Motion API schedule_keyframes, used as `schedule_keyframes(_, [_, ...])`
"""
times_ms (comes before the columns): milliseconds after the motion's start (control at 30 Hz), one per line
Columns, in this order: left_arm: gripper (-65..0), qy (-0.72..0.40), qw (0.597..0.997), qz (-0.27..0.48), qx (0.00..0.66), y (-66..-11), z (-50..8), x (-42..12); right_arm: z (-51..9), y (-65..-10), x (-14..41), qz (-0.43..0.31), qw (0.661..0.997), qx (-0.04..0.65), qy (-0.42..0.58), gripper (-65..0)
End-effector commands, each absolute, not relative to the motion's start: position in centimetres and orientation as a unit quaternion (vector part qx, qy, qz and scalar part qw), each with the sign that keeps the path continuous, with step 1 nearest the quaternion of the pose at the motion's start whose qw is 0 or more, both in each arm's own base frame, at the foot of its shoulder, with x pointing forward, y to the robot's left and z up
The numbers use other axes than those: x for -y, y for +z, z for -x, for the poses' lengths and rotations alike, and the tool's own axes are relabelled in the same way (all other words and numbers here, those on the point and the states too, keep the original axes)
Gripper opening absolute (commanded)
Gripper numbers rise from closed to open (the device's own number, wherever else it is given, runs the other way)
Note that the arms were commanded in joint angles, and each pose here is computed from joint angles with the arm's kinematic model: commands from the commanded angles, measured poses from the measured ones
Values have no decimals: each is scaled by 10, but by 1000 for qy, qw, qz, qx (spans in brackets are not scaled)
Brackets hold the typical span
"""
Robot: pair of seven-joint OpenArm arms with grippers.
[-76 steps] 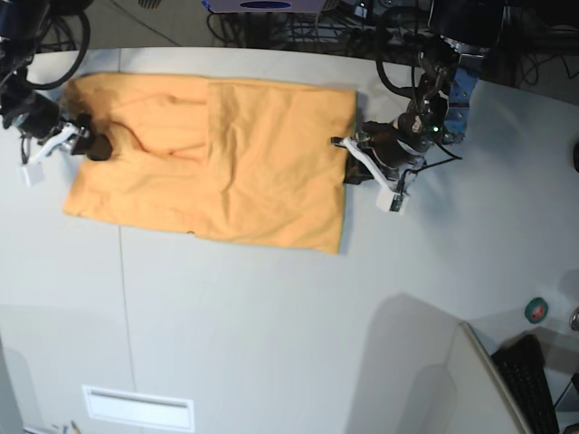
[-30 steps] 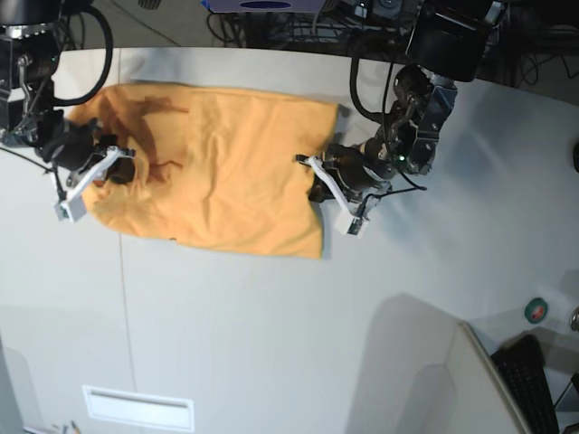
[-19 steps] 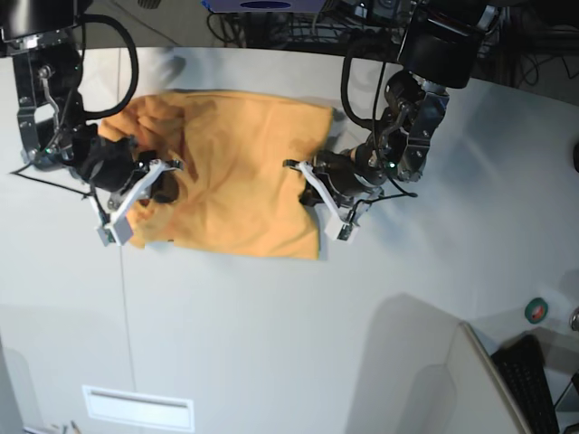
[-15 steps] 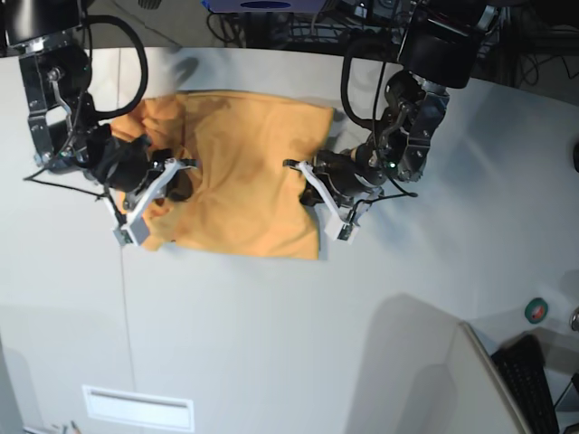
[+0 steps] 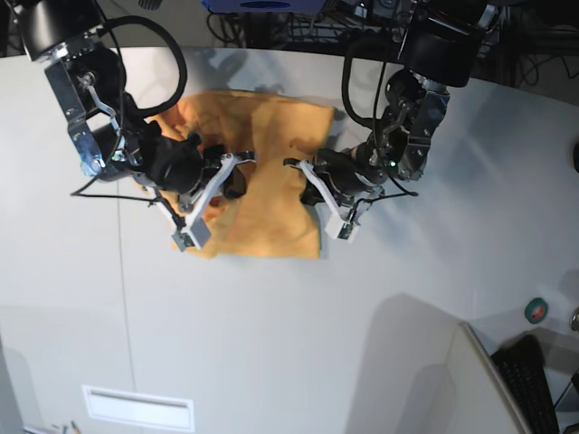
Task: Layout the t-shirt on the table in an organized manner, then fold the t-shirt properly
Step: 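Push the right gripper's end toward the left gripper, folding the shirt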
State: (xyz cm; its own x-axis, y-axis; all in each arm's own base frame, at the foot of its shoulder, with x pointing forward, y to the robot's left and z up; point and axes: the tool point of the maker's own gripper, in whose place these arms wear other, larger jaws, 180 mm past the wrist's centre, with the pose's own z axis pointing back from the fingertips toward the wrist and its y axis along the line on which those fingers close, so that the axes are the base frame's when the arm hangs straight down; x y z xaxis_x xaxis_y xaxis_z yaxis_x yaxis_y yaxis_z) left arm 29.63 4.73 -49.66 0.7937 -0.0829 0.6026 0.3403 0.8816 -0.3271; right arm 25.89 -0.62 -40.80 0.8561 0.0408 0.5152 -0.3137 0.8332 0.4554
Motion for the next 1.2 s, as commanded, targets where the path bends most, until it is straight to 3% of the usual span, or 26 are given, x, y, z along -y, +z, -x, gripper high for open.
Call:
schedule_keyframes(0, [-650, -118, 922, 212, 303, -493, -300, -47, -272, -393, -1, -285, 914, 275, 92, -650])
schedule_keyframes(533, [-650, -119, 922, 212, 302, -494, -299, -46, -282, -407, -32, -310, 915, 249, 60, -650])
schedule_keyframes(1167, [-650, -118, 923, 205, 302, -494, -300, -55, -301, -420, -21, -305, 922, 240, 10, -650])
